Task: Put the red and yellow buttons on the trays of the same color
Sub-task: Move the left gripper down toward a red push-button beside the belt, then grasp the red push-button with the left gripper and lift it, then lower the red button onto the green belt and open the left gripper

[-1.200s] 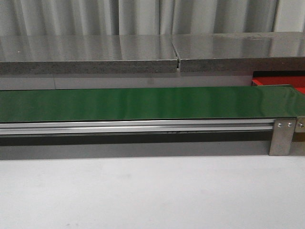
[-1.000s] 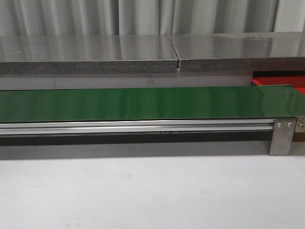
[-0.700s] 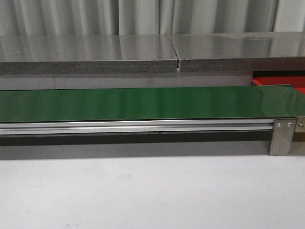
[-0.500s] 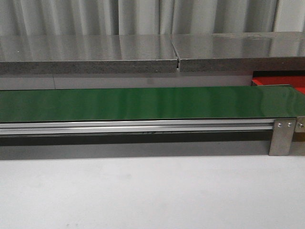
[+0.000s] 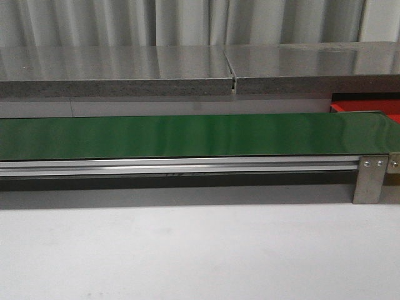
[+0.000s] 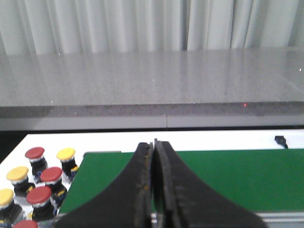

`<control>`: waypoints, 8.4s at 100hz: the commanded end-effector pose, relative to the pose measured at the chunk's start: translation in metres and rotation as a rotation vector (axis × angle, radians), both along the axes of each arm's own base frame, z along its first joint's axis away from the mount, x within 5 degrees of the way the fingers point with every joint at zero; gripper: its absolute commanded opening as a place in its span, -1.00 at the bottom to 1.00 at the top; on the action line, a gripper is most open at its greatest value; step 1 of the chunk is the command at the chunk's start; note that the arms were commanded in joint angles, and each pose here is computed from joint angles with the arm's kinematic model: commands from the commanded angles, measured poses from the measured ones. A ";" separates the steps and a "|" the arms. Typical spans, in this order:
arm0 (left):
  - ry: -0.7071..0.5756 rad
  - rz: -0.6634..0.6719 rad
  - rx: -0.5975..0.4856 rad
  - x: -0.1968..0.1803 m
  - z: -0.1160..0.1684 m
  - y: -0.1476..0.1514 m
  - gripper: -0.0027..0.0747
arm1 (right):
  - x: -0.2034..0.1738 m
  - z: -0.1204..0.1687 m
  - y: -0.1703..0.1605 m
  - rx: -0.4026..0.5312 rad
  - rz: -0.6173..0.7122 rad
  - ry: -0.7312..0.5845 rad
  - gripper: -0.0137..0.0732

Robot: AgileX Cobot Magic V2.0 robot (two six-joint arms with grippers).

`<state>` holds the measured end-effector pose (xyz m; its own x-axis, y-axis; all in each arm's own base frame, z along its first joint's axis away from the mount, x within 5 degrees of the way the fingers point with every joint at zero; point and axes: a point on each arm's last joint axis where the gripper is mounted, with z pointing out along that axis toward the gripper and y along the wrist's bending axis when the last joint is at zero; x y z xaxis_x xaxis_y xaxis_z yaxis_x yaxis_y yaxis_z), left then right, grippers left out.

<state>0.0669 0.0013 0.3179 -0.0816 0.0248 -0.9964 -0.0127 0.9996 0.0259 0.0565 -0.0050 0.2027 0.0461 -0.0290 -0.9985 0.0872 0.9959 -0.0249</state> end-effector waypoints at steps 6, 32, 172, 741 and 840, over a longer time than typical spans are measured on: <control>0.057 -0.010 -0.020 0.018 0.017 -0.001 -0.98 | -0.002 0.011 0.001 -0.022 0.005 -0.102 -0.84; 0.238 -0.007 -0.020 0.059 0.016 -0.001 -0.65 | -0.002 0.011 0.001 -0.022 0.005 -0.102 -0.84; 0.823 0.545 -0.530 0.164 -0.022 0.120 0.72 | -0.002 0.011 0.001 -0.022 0.005 -0.102 -0.84; 0.993 0.587 -0.696 0.282 -0.073 0.271 0.29 | -0.002 0.011 0.001 -0.022 0.005 -0.102 -0.84; 0.923 0.562 -0.619 0.283 -0.046 0.270 -0.50 | -0.002 0.011 0.001 -0.022 0.005 -0.102 -0.84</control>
<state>0.3523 0.2785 0.2102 -0.6345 -0.7347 -0.2400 -0.7089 0.6769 -0.1980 0.0565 -0.0050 0.2027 0.0461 -0.0290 -0.9985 0.0872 0.9959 -0.0249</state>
